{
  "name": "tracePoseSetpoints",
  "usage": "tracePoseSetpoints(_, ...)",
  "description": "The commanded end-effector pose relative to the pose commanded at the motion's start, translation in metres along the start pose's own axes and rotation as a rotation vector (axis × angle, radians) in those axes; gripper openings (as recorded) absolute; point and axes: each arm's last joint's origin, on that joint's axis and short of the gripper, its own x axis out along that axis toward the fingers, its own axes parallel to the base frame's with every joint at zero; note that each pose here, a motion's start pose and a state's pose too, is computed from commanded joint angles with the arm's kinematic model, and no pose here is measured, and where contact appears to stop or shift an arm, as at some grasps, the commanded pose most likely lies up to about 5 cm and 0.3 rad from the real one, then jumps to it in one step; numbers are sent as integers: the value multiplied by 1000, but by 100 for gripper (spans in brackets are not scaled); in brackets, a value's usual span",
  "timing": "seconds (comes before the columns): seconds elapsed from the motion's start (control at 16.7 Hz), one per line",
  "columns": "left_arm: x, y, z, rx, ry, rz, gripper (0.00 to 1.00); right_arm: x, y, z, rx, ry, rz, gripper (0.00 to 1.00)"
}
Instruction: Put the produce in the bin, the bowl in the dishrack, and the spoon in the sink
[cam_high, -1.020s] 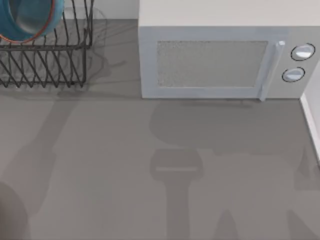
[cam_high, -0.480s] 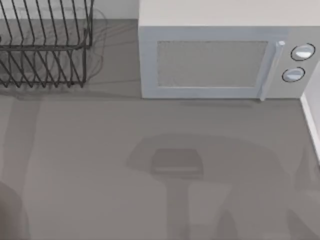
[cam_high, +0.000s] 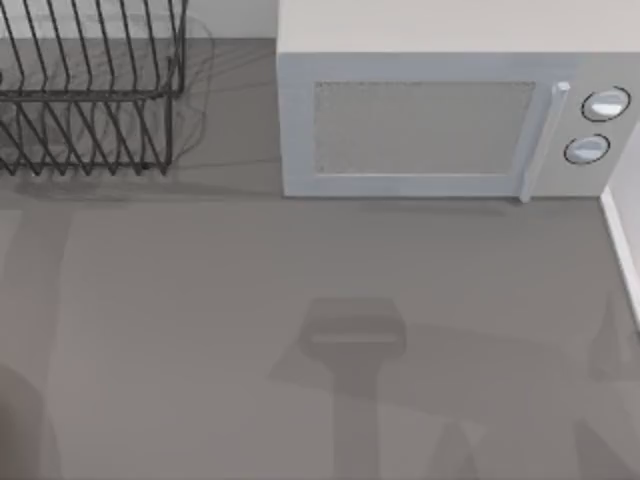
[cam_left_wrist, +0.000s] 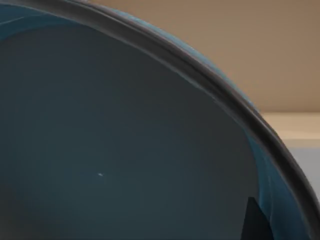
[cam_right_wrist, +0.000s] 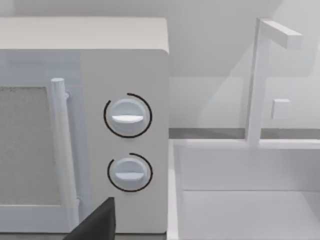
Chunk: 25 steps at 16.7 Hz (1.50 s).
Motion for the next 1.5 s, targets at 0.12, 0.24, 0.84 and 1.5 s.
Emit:
tracePoseSetpoints(0.12,1,0,0,0,2,-1,0,0,0,0,0,0,0,100)
tracePoseSetpoints(0.24,5,0,-1,0,3,-1,0,0,0,0,0,0,0,100)
tracePoseSetpoints(0.84,153,13,-92,-3,-25,6,0,0,0,0,0,0,0,100)
tracePoseSetpoints(1.5,200,0,-200,0,0,0,0,0,0,0,0,0,0,100)
